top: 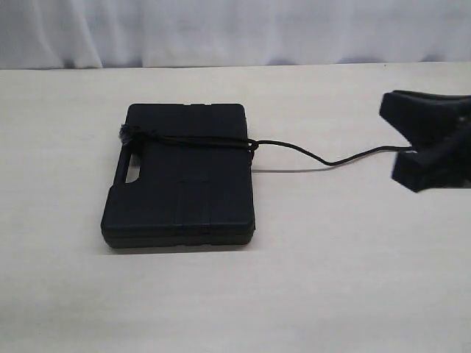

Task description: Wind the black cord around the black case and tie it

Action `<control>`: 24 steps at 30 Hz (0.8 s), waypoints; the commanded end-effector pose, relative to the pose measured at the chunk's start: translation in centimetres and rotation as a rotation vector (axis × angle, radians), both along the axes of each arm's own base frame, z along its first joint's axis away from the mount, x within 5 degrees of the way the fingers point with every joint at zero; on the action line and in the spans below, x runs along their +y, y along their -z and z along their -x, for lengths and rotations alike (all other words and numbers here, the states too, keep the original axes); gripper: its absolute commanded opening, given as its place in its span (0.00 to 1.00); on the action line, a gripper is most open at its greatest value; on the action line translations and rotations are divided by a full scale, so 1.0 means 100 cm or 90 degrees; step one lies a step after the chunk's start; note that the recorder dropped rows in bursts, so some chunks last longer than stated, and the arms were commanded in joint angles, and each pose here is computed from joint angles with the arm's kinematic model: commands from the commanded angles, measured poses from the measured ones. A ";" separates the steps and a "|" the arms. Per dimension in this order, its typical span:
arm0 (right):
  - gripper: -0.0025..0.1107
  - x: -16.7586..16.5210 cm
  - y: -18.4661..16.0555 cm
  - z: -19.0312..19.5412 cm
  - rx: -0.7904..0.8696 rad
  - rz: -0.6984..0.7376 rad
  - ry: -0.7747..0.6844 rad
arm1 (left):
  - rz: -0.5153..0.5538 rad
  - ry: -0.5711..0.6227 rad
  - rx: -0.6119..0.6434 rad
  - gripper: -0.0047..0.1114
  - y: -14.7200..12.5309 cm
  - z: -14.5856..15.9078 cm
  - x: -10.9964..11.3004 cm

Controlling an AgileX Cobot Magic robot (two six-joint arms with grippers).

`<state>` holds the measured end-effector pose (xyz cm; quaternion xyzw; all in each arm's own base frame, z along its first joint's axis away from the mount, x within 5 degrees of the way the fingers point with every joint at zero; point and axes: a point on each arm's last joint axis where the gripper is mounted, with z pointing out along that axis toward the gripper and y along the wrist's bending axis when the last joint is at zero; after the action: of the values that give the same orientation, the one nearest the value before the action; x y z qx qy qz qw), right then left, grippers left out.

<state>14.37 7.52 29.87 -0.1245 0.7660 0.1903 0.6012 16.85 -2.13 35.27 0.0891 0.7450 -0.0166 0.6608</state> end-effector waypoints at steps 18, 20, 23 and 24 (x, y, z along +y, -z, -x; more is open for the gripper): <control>0.06 -0.064 -0.032 0.118 -0.329 -0.189 -0.005 | 0.049 0.047 -0.161 0.04 -0.019 0.110 0.005; 0.06 -0.065 -0.032 0.120 -0.335 -0.193 -0.005 | 0.049 0.047 -0.161 0.04 -0.019 0.110 0.005; 0.06 -0.066 -0.032 0.122 -0.342 -0.196 -0.005 | 0.049 0.047 -0.161 0.04 -0.019 0.110 0.005; 0.06 -0.066 -0.032 0.122 -0.342 -0.196 -0.005 | 0.049 0.047 -0.161 0.04 -0.019 0.110 0.005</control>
<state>2.27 0.95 33.20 -0.0828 0.5428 0.2623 0.7935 5.88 -1.62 37.31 0.0953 0.6498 -0.0524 0.7523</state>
